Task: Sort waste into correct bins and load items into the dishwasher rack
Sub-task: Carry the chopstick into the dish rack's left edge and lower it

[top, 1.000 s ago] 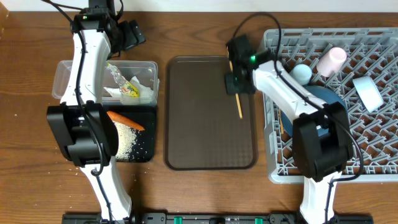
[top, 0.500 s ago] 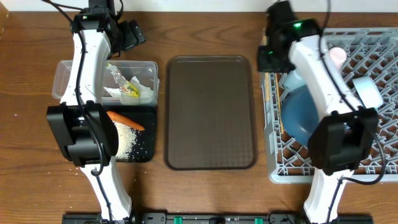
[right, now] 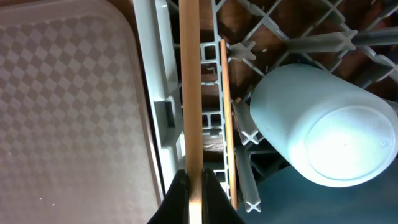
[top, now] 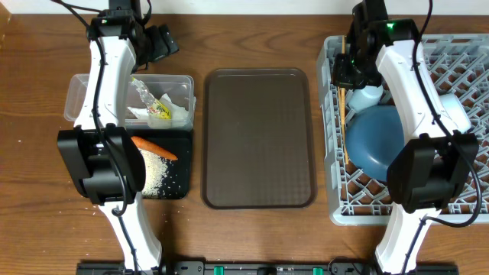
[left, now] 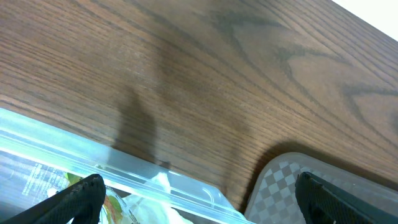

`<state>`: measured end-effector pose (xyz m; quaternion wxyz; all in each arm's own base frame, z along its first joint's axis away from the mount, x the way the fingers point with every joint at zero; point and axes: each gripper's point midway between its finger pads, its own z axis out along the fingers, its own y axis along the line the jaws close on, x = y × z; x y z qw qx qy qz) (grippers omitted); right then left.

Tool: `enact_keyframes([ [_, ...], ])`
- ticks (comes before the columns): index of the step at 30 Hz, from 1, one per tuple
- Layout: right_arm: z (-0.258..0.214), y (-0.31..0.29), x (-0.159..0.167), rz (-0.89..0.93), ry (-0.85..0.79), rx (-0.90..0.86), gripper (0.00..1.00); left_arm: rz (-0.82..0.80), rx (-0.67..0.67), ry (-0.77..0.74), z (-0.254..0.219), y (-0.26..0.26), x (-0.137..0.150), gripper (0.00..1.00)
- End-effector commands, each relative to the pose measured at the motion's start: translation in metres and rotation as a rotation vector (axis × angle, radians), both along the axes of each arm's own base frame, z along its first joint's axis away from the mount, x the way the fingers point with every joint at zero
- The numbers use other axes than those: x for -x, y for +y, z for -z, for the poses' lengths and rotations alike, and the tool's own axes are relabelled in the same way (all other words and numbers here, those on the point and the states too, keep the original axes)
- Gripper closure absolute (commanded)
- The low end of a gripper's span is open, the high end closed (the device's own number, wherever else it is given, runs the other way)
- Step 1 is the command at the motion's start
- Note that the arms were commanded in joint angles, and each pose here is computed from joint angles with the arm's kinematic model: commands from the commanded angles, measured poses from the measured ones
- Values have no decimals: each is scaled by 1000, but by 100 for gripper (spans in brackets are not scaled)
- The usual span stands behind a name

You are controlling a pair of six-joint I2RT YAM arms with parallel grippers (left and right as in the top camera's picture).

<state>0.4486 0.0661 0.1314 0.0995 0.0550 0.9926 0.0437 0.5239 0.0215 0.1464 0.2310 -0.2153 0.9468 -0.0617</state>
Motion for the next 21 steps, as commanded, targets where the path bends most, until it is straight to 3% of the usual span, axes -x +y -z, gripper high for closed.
enact_keyframes([
  [1,-8,-2,-3,-40,-25,7,99,5,-10,-6,-3,1,-1,2],
  [10,-7,-2,-3,-74,-27,15,99,5,-10,-6,-3,1,-1,2],
  [13,-8,-2,-4,-74,-30,15,89,5,-10,-6,-3,1,-1,2],
  [15,-8,-2,-4,-74,-32,15,77,5,-9,-6,-3,1,-1,2],
  [18,-8,-2,-5,-74,-34,15,73,5,-10,-6,-3,1,-1,2],
  [21,-8,-2,-7,-75,-42,14,62,5,-10,-6,-3,1,-1,2],
])
